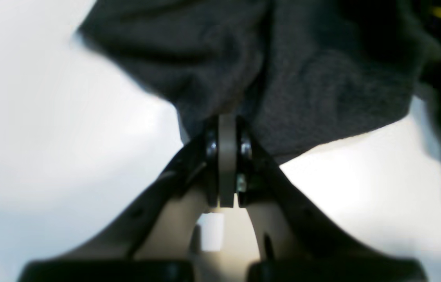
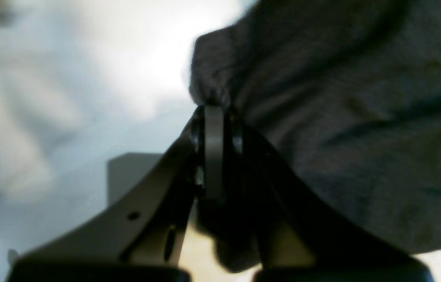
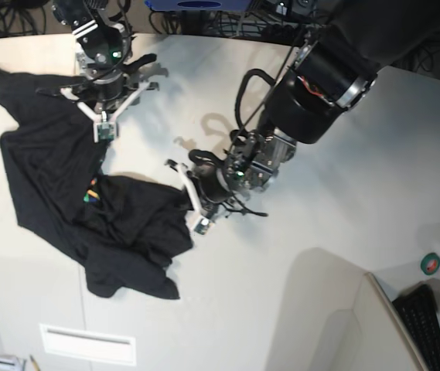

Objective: Layout the t-shirt on the table in an organized manner, then fold the t-shirt properly
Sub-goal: 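Grasp the shirt with both grippers and stretch it apart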

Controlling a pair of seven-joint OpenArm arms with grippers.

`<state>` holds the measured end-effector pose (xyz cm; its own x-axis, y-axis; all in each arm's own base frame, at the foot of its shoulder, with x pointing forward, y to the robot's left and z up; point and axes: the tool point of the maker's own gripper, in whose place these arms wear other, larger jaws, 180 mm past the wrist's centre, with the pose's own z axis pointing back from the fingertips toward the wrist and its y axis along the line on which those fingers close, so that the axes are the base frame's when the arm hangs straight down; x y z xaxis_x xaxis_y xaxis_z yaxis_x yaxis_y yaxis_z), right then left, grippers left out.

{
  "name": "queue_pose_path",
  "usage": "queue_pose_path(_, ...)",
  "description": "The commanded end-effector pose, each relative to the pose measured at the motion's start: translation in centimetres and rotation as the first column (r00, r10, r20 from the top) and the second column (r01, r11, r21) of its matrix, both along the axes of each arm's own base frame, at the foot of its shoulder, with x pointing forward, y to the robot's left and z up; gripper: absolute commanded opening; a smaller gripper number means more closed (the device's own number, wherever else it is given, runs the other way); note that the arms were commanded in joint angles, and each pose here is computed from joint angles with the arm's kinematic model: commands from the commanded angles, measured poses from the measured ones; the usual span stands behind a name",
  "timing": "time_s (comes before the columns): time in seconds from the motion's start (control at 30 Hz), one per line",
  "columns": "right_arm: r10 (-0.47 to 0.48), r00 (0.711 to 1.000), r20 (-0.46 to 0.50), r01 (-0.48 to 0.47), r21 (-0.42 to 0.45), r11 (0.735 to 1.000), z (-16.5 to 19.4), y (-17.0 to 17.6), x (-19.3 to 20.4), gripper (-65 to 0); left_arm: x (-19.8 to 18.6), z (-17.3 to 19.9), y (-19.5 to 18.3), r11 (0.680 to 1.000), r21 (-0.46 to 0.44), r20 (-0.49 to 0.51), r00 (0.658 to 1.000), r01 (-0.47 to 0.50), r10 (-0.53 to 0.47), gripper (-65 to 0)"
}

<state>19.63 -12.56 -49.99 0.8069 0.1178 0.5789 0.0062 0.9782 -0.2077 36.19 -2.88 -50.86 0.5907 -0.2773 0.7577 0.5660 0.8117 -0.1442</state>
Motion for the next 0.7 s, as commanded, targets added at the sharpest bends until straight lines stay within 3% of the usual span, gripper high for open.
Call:
queue_pose_path(0.0, -0.015, 0.999, 0.030, 0.015, -0.018, 1.000, 0.7, -1.0, 0.7, -65.0, -1.4, -2.8, 3.8, 0.987, 0.163, -0.091, 0.996, -0.005, 0.020, -65.0)
queue_pose_path(0.1, -0.059, 0.997, 0.042, 0.060, -0.032, 0.998, 0.9, -2.7, 1.2, -65.0, -2.0, -3.6, 6.3, 0.981, 0.190, -0.105, 0.993, -0.030, 0.051, -65.0)
queue_pose_path(0.37, -0.129, 0.987, 0.094, 0.134, -0.050, 0.990, 2.1, -5.4, 3.5, -65.0, -1.7, -2.2, 14.0, 0.956, 0.147, -0.069, 0.961, -0.256, 0.268, -65.0)
queue_pose_path(0.67, -0.147, 0.974, 0.172, 0.156, -0.043, 0.987, 4.1, -6.1, 7.2, -65.0, -2.5, 1.4, 19.0, 0.918, 0.106, -0.003, 0.923, -0.382, 0.385, -65.0)
